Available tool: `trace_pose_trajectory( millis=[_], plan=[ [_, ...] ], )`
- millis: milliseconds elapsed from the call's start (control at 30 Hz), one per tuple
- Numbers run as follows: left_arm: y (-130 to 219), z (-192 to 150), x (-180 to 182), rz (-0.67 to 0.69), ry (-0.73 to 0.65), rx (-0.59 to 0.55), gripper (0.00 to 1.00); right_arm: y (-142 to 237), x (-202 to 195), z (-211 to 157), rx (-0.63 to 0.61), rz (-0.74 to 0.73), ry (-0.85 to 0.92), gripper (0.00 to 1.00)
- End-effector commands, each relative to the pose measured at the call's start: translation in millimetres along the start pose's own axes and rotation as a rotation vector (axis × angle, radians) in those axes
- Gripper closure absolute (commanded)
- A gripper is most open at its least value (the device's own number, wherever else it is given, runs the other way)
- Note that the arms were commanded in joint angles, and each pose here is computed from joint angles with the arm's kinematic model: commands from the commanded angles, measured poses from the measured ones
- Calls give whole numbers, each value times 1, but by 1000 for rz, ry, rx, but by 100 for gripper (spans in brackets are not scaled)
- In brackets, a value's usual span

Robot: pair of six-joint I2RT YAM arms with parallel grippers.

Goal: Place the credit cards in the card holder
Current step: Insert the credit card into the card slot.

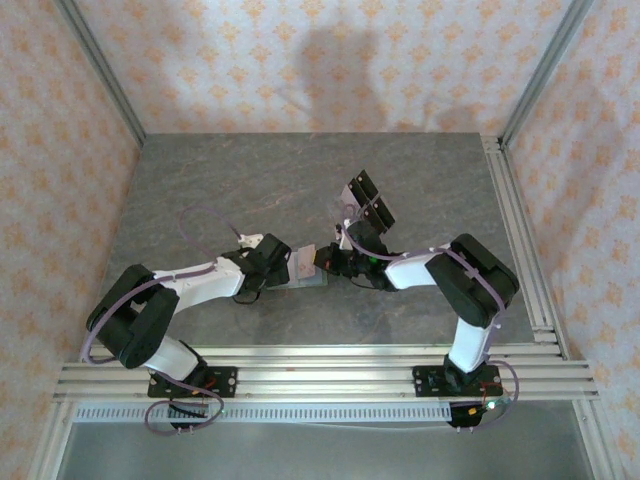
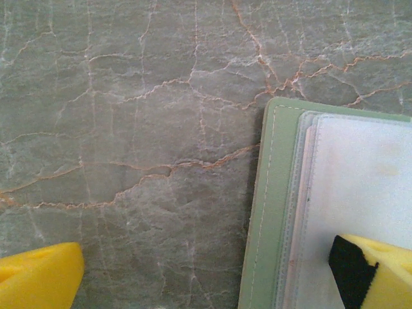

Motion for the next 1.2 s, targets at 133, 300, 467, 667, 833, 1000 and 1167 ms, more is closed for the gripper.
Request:
trace_pose_trajectory(
  millis=[133, 300, 467, 667, 833, 1000, 1167],
  plan=[
    [-5, -17, 21, 99, -39, 45, 0, -7, 0, -6, 12, 35, 2, 100],
    [-4, -17, 20, 97, -40, 45, 0, -10, -2, -8, 18, 38, -7, 100],
    [-5, -18, 21, 100, -40, 47, 0, -13, -3, -9, 24, 44, -16, 100],
    [-4, -18, 21, 100, -40, 45, 0, -17, -6, -10, 32, 50, -30, 100],
    [-4, -18, 21, 100, -40, 45, 0, -19, -9, -12, 37, 50, -38, 100],
    [-4, -18, 22, 103, -42, 47, 0, -17, -12, -12, 33, 32, -28, 100],
    [-3, -19, 23, 101, -39, 46, 0, -10, -17, -10, 24, 17, -24, 100]
  ],
)
Point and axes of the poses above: each hand's point on the last joint's axis, 136 mm out from that joint toward the fingers, its own y axis back along the fingers, its own x axis along the line the jaws close on, z = x × y, the point moved 6 cm from there along y, back along the fingers, and after that the axes turned 1 degree about y, right-handed, at the moved point
